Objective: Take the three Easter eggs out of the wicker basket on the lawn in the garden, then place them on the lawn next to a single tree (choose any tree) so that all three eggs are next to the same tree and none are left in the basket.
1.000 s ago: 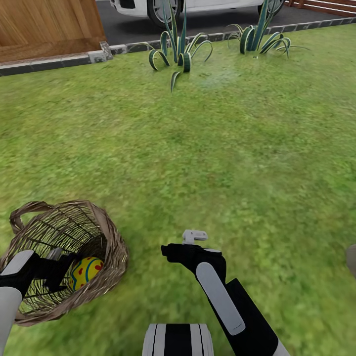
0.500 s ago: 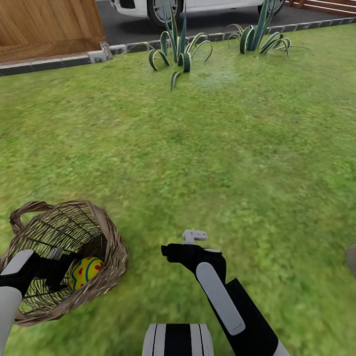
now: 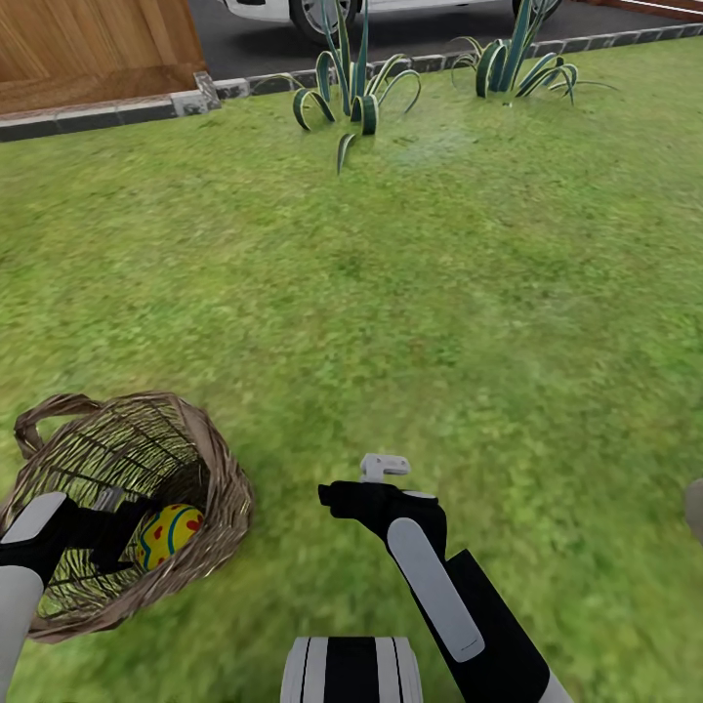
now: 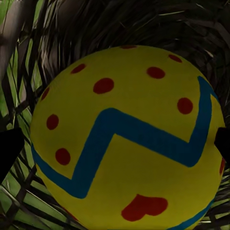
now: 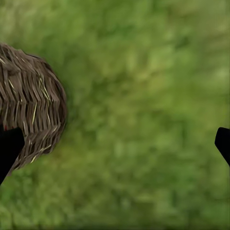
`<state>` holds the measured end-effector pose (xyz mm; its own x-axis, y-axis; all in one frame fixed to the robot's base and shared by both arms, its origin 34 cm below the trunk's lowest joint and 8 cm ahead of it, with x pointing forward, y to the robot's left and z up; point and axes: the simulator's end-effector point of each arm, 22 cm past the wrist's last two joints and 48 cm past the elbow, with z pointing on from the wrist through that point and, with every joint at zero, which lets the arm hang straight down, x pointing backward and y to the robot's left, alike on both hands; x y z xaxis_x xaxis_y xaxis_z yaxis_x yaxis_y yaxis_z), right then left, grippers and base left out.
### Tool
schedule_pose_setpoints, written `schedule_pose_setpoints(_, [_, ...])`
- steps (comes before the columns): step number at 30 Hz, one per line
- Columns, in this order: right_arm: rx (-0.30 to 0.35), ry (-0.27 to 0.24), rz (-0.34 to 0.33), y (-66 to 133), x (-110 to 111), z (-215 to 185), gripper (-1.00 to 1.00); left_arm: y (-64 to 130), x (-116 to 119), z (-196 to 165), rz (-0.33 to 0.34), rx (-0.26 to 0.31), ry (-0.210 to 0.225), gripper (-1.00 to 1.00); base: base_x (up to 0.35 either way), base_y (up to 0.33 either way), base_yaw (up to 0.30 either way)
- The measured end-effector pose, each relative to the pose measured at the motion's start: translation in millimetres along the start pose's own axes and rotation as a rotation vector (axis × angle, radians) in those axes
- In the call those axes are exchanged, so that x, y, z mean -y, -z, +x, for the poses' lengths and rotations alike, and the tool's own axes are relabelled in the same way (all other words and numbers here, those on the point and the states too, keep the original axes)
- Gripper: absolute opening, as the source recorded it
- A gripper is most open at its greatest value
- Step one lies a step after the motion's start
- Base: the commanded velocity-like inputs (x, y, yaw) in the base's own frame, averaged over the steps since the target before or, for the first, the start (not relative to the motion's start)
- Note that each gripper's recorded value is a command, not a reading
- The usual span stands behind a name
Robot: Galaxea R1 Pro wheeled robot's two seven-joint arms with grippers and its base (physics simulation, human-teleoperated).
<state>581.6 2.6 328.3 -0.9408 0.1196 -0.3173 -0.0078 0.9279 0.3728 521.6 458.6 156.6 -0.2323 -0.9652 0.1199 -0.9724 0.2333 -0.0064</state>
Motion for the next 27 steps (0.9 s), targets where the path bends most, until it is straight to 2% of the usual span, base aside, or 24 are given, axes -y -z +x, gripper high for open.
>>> schedule_pose_setpoints(11, [-0.011, -0.005, 0.001, -4.8, 2, 4, 1.0, -6.0, -2, 3, -0.006, -0.013, 0.001, 1.0, 0.0, 0.0, 0.0])
schedule_pose_setpoints(16, [-0.011, -0.005, 0.001, -4.8, 2, 4, 1.0, -6.4, 2, 8, 0.012, -0.034, 0.012, 1.0, 0.0, 0.0, 0.0])
schedule_pose_setpoints(27, [-0.022, -0.009, 0.002, -9.6, 4, 8, 1.0, -11.7, 0, 9, 0.012, -0.039, 0.027, 1.0, 0.0, 0.0, 0.0])
